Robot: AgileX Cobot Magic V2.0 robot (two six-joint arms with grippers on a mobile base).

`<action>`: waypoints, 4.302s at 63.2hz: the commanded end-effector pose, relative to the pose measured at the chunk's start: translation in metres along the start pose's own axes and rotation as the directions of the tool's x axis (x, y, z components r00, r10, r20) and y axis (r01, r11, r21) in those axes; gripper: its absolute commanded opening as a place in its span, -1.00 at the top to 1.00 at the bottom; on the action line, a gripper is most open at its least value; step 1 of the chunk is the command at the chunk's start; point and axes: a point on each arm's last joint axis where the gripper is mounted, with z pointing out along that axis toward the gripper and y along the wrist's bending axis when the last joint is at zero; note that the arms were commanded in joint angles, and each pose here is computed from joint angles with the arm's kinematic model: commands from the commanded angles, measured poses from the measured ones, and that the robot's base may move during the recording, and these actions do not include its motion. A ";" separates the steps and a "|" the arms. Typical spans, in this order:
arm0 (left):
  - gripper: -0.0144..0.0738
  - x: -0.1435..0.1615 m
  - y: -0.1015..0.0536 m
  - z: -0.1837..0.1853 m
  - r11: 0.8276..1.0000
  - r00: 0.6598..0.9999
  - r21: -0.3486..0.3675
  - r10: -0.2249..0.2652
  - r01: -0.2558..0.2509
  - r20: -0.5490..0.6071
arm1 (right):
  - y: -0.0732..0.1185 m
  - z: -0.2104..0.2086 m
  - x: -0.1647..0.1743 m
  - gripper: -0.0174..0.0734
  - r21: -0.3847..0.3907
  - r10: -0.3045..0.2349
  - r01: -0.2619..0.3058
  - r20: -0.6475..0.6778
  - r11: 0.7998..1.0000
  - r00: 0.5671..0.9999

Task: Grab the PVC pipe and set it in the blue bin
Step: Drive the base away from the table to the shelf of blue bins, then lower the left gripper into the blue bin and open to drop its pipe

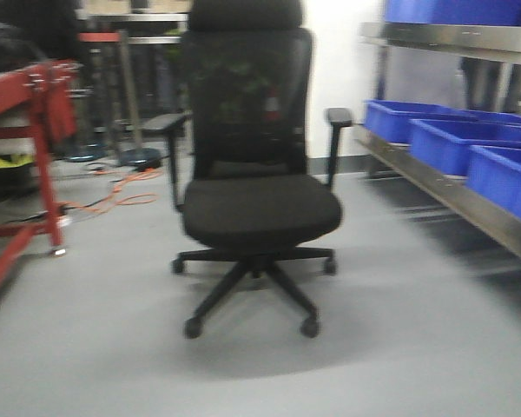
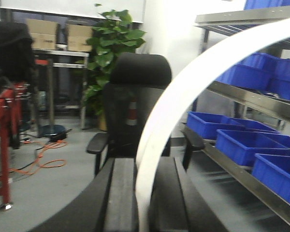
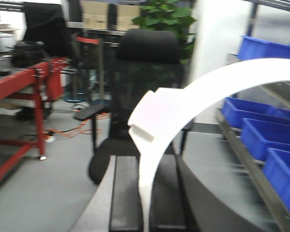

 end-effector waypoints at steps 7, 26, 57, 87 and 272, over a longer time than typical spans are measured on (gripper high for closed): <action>0.92 -0.004 -0.001 -0.002 1.000 1.000 0.005 -0.002 0.002 0.031 | 0.000 -0.001 -0.003 0.97 0.007 -0.005 0.004 0.036 1.000 0.999; 0.92 -0.004 -0.001 -0.002 1.000 1.000 0.005 -0.002 0.002 0.031 | 0.000 -0.001 -0.003 0.97 0.007 -0.005 0.004 0.036 1.000 0.999; 0.92 -0.004 -0.001 -0.002 1.000 1.000 0.005 -0.002 0.002 0.031 | 0.000 -0.001 -0.003 0.97 0.007 -0.005 0.004 0.036 1.000 0.999; 0.92 -0.004 -0.001 -0.002 1.000 1.000 0.005 -0.002 0.002 0.031 | 0.000 -0.001 -0.003 0.97 0.007 -0.005 0.004 0.036 1.000 0.999; 0.92 -0.041 -0.119 0.206 0.935 0.971 0.349 0.141 -0.066 -0.191 | 0.076 0.172 -0.034 0.97 -0.366 0.001 -0.091 -0.238 0.926 0.971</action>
